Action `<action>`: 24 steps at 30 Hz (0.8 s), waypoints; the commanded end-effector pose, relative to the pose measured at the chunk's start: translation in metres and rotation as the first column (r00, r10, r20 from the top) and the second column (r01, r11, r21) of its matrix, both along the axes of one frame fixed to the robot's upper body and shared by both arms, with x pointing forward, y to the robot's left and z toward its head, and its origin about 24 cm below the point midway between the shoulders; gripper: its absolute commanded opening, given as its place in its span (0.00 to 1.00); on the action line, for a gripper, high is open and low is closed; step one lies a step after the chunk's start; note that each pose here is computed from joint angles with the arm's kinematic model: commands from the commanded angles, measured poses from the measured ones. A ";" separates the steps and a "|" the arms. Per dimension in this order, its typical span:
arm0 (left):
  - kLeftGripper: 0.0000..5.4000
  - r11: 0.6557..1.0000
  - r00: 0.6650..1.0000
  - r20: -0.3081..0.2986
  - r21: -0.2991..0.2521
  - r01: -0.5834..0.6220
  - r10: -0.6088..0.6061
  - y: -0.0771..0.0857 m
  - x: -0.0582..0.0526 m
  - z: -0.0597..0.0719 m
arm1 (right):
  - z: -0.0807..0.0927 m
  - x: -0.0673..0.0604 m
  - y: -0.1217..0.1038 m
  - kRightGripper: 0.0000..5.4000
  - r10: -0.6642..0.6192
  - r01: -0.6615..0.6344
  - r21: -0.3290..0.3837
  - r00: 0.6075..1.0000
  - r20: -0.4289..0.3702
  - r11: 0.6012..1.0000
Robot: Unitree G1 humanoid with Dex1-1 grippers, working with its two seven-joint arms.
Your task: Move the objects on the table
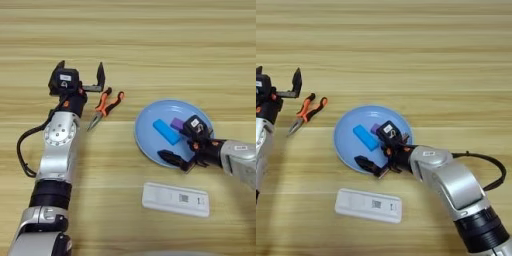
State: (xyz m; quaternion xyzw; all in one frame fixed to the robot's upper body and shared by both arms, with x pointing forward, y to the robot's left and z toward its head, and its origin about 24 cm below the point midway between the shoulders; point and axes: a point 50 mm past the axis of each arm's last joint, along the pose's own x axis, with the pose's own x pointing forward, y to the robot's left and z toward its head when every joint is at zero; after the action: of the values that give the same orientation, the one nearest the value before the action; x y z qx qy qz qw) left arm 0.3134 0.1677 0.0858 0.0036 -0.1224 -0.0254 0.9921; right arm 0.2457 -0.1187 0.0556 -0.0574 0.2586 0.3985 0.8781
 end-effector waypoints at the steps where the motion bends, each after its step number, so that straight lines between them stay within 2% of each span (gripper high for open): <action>1: 1.00 1.000 1.000 0.000 -0.004 0.003 -0.003 -0.001 -0.001 0.000 | 0.000 0.006 0.000 0.99 -0.004 0.004 -0.006 1.000 0.000 1.000; 6: 1.00 1.000 1.000 0.000 -0.005 0.004 -0.004 -0.002 -0.002 0.000 | -0.002 0.010 0.002 0.99 -0.004 0.004 -0.015 1.000 -0.005 1.000; 9: 1.00 1.000 1.000 0.000 -0.005 0.005 -0.005 -0.002 -0.002 0.000 | -0.004 0.010 0.004 0.95 0.005 -0.005 -0.021 1.000 -0.013 1.000; 24: 1.00 1.000 1.000 0.004 -0.006 0.006 -0.006 -0.002 -0.001 0.001 | -0.011 0.015 0.001 0.62 0.011 -0.012 -0.050 1.000 -0.021 0.999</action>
State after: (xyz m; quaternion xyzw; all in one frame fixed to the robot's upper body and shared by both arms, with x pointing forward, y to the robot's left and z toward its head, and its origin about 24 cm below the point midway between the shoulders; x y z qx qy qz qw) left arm 0.3131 0.1666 0.0872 0.0014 -0.1256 -0.0270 0.9917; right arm 0.2616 -0.1175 0.0498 -0.0734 0.2628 0.3966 0.8765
